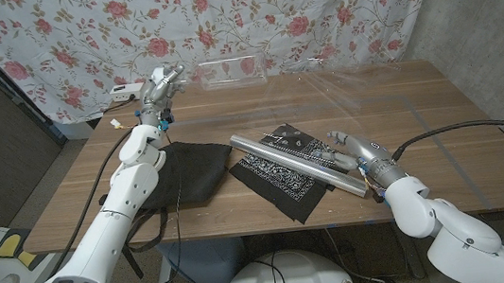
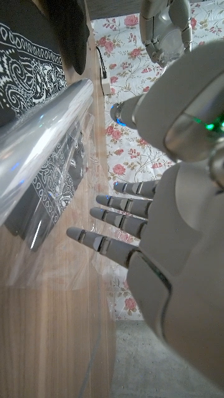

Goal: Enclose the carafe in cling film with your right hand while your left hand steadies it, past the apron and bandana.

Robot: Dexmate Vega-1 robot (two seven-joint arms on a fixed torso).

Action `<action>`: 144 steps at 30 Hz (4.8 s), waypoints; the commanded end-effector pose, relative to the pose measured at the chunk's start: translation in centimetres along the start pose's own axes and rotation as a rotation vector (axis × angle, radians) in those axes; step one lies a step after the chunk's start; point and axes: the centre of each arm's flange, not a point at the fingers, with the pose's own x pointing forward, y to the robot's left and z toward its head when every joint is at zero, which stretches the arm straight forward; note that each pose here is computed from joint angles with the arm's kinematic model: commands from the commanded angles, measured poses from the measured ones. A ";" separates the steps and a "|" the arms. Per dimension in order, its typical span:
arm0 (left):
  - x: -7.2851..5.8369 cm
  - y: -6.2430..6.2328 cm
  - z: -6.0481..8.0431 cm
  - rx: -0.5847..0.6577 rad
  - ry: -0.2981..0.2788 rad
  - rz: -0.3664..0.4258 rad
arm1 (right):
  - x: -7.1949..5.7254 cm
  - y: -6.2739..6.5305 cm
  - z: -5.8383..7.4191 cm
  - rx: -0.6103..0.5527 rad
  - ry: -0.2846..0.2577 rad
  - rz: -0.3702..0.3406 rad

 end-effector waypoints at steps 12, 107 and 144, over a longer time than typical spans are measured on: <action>-0.4 0.4 0.0 -0.003 0.007 -0.003 | -1.1 1.0 1.6 -0.057 -0.005 0.051; -0.6 0.7 -0.6 -0.012 0.022 -0.002 | -0.3 4.0 1.0 -0.309 0.162 0.402; -1.4 1.1 -0.6 -0.011 0.016 0.020 | 1.3 8.6 -0.8 -0.261 0.187 0.472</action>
